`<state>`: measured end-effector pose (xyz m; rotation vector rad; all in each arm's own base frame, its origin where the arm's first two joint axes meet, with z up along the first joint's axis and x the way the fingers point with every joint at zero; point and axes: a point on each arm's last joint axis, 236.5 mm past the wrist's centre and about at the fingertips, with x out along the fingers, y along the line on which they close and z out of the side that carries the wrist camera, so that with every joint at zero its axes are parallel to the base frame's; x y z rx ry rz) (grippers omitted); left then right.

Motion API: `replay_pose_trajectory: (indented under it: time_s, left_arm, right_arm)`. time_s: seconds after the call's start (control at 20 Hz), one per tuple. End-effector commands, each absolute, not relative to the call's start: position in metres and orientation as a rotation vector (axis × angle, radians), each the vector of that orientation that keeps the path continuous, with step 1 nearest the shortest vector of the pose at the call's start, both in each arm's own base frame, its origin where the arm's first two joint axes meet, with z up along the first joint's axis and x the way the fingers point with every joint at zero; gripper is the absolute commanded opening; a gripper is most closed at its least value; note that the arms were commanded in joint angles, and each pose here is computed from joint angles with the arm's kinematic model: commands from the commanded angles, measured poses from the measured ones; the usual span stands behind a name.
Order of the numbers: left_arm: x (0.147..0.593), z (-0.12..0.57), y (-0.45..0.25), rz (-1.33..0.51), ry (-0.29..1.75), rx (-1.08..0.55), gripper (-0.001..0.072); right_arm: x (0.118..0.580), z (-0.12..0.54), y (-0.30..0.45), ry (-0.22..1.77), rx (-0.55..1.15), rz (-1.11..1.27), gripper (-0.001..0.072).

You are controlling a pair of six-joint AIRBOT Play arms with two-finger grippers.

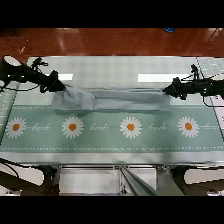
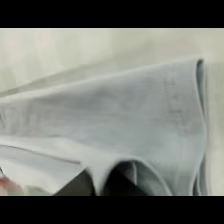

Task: Fold the shirts.

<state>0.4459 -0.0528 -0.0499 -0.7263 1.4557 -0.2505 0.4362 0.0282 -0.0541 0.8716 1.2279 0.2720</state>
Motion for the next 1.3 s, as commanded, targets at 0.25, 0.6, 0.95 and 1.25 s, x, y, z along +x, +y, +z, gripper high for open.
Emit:
replay_pose_trajectory:
  time_s: [0.25,0.6,0.95,1.25]
  left_arm:
    - [0.442,-0.047,-0.046,-0.259,1.499,-0.683,0.051]
    - [0.438,0.087,0.053,0.015,0.962,-0.498,0.051]
    - [0.366,0.048,-0.046,-0.113,0.923,-0.497,0.051]
    - [0.357,0.008,-0.093,-0.199,1.056,-0.519,0.051]
  right_arm:
    - [0.448,-0.036,0.001,1.142,0.998,0.261,0.0405]
    - [0.357,-0.048,-0.098,1.24,0.801,-0.068,0.0405]
    - [0.391,-0.089,-0.035,1.143,1.0,0.035,0.0405]
    - [0.415,-0.104,0.019,1.207,0.992,0.15,0.0405]
